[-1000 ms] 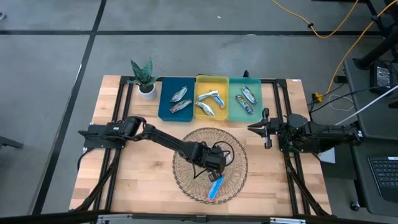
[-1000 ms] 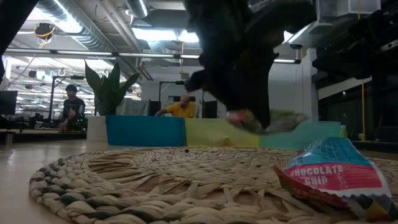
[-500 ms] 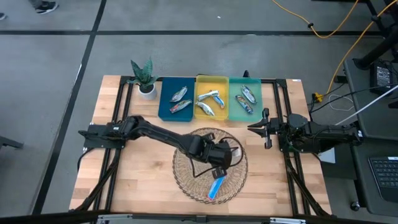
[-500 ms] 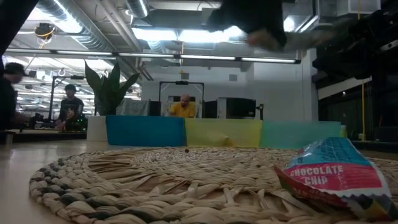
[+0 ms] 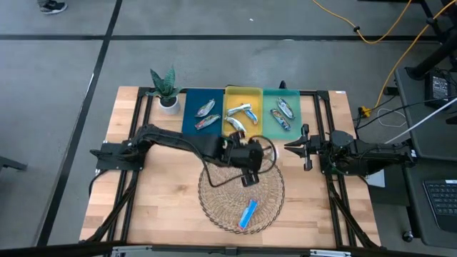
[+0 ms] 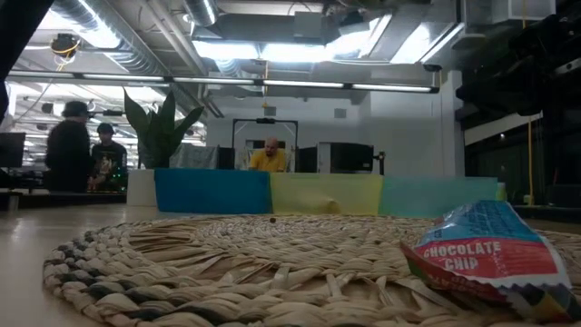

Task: Pick and place Granola Bars by type
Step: Put the red granola bar into the blue bin

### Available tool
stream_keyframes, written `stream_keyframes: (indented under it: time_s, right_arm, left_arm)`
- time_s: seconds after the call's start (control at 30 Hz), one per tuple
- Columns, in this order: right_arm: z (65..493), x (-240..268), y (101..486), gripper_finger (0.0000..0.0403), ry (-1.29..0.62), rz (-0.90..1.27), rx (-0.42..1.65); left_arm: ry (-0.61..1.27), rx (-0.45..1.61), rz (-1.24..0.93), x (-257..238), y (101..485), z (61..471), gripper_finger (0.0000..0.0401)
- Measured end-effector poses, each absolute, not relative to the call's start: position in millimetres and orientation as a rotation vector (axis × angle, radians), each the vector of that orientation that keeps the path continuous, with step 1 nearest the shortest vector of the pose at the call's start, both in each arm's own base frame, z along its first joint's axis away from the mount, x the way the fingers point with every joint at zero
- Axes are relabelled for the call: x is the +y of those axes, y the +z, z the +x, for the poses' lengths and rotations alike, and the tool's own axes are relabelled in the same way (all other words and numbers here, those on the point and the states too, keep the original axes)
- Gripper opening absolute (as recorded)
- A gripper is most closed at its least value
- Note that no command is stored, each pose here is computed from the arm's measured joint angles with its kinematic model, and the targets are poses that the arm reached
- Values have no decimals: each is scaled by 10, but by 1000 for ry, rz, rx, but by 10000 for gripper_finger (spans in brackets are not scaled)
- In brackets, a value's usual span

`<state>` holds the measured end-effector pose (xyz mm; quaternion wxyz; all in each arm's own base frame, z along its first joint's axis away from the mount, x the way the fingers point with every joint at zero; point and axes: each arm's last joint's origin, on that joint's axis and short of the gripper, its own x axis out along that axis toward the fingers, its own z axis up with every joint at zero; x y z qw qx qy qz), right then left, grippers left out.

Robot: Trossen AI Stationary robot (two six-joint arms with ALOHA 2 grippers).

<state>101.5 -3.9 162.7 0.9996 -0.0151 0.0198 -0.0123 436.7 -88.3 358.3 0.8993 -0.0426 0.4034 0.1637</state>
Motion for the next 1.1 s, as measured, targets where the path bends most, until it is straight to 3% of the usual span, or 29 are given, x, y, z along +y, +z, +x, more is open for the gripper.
stream_keyframes:
  time_s: [0.47,1.1]
  right_arm:
    - [1015,-39,1627,49,-24,-31,40]
    - [1015,-39,1627,49,-24,-30,40]
  left_arm:
    - [451,736,9,-280,4287,3844,65]
    - [480,949,70,849,4338,3497,65]
